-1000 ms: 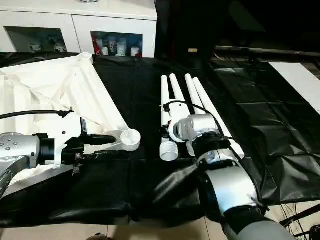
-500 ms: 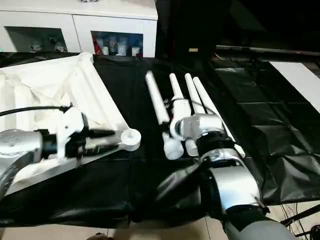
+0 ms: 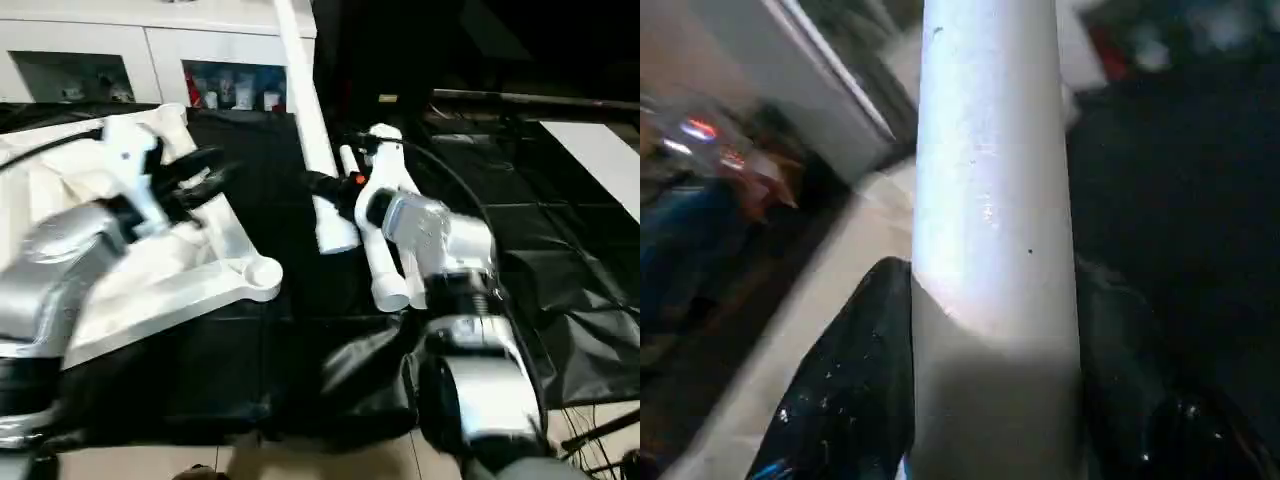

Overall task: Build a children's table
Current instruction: Rotate table base

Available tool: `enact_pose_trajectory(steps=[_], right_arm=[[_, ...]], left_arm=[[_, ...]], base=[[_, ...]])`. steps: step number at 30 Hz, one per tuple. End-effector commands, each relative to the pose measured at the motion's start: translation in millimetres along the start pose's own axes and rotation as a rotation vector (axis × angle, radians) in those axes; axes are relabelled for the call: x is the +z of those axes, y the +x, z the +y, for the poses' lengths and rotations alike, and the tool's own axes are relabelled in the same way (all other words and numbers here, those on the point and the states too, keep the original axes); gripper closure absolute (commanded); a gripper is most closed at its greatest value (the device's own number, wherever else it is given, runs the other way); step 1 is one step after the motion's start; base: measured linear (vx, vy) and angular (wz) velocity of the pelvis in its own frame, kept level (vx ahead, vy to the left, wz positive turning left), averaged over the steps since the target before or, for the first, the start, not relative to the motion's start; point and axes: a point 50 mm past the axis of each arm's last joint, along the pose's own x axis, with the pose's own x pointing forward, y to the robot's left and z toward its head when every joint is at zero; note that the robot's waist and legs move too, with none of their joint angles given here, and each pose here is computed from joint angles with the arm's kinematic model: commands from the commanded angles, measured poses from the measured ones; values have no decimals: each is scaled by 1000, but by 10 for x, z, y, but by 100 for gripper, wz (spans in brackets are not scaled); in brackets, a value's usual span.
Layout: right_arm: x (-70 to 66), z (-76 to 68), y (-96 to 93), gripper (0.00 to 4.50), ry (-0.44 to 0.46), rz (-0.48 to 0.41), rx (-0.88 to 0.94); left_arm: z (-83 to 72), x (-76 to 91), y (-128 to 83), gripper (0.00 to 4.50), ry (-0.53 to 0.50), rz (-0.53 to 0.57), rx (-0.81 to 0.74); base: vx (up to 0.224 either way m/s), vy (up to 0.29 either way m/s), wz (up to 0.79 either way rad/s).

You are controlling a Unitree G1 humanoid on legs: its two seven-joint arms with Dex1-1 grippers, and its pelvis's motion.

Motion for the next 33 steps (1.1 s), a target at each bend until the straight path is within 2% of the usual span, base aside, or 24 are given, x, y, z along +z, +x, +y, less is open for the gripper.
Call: enact_pose_trajectory(steps=[1, 5, 6, 10, 14, 17, 18, 21, 22, 25, 29, 30, 31, 33], right_arm=[[126, 77, -98, 266, 17, -67, 84], [123, 110, -141, 266, 25, -68, 127], [111, 162, -185, 266, 23, -68, 184], [101, 199, -206, 266, 23, -69, 216], [69, 262, -210, 266, -52, -56, 223], [49, 289, -203, 266, -96, -39, 221], [27, 324, -195, 266, -145, -27, 228], [-37, 409, -190, 266, -207, -5, 268], [-81, 426, -188, 266, -234, 15, 272], [-141, 467, -193, 266, -280, 42, 292], [-162, 492, -195, 266, -300, 50, 305], [-181, 486, -195, 266, -317, 58, 297], [-189, 481, -196, 266, -323, 59, 292], [-208, 476, -197, 266, -338, 65, 288]], left_arm=[[-20, 92, 50, 256, -9, -29, 6], [-25, 159, 83, 256, -27, -56, 12], [-17, 220, 105, 256, -59, -78, 17], [-9, 250, 112, 256, -83, -88, 22], [-44, 311, 119, 256, -201, -120, -21], [-61, 307, 119, 256, -222, -115, -37], [-78, 285, 126, 256, -231, -105, -47], [-105, 231, 152, 256, -268, -83, -60], [-132, 233, 165, 256, -319, -92, -87], [-152, 233, 188, 256, -396, -103, -115], [-134, 205, 201, 256, -415, -86, -107], [-152, 225, 209, 256, -466, -114, -139], [-167, 240, 207, 230, -492, -129, -160], [-228, 283, 194, 224, -525, -148, -220]], base=[[0, 0, 0], [0, 0, 0], [0, 0, 0], [0, 0, 0], [0, 0, 0], [0, 0, 0], [0, 0, 0], [0, 0, 0], [0, 0, 0], [0, 0, 0], [0, 0, 0], [0, 0, 0], [0, 0, 0], [0, 0, 0]])
